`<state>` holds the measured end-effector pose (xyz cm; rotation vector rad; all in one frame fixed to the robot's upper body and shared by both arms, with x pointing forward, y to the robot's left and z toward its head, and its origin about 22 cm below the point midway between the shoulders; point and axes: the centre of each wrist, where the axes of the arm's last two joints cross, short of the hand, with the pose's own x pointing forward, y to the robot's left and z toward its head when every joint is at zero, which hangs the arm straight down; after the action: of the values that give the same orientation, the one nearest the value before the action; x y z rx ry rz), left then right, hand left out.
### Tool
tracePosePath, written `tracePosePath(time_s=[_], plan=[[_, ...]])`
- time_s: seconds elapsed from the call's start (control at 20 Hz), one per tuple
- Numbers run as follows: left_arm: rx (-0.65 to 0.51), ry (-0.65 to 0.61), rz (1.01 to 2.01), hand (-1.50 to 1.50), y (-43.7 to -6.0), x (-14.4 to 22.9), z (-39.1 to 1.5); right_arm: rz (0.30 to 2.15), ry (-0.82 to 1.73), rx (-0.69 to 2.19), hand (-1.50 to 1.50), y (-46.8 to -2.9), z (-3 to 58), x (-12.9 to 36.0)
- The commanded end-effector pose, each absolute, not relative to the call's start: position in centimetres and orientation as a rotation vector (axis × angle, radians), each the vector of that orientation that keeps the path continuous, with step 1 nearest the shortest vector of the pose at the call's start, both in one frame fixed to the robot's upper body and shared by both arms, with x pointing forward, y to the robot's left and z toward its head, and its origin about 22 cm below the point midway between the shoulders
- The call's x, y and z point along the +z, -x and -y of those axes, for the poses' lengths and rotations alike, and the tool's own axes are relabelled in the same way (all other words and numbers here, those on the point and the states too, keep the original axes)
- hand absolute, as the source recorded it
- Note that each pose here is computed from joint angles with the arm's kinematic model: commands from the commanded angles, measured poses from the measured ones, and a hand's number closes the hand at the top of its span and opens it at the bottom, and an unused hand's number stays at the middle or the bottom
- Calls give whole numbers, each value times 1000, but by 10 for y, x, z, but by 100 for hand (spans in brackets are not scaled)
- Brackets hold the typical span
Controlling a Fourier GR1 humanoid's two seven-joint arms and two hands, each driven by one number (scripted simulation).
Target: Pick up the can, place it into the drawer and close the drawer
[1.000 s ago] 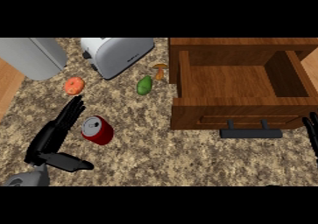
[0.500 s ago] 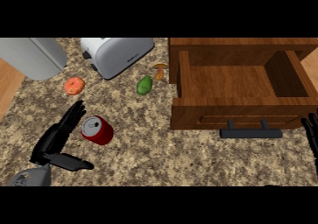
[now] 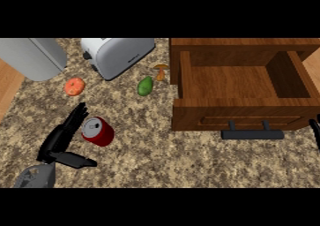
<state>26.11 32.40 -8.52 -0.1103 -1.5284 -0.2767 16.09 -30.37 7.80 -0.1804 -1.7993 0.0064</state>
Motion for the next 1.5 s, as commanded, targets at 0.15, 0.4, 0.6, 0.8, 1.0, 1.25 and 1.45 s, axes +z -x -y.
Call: tracePosePath(time_s=[0.15, 0.4, 0.6, 0.8, 1.0, 1.25, 1.45], plan=[[-260, 117, 1534, -150, -283, -81, -339, 1789, 173, 3, -150, -159, 286, 73], [-281, 103, 1545, -150, -277, -98, -321, 1807, 180, 14, -150, -147, 288, 90], [-263, 123, 1514, -150, -285, -104, -334, 1814, 170, 12, -150, -164, 307, 96], [-283, 104, 1536, -150, -300, -95, -303, 1809, 171, -20, -150, -164, 299, 97], [-269, 156, 1519, -150, -295, -100, -298, 1799, 191, -1, -150, -166, 291, 73], [-292, 167, 1527, -150, -289, -96, -282, 1817, 170, -7, -150, -154, 288, 80], [-288, 189, 1540, -150, -305, -96, -264, 1796, 165, 14, -150, -147, 292, 106]])
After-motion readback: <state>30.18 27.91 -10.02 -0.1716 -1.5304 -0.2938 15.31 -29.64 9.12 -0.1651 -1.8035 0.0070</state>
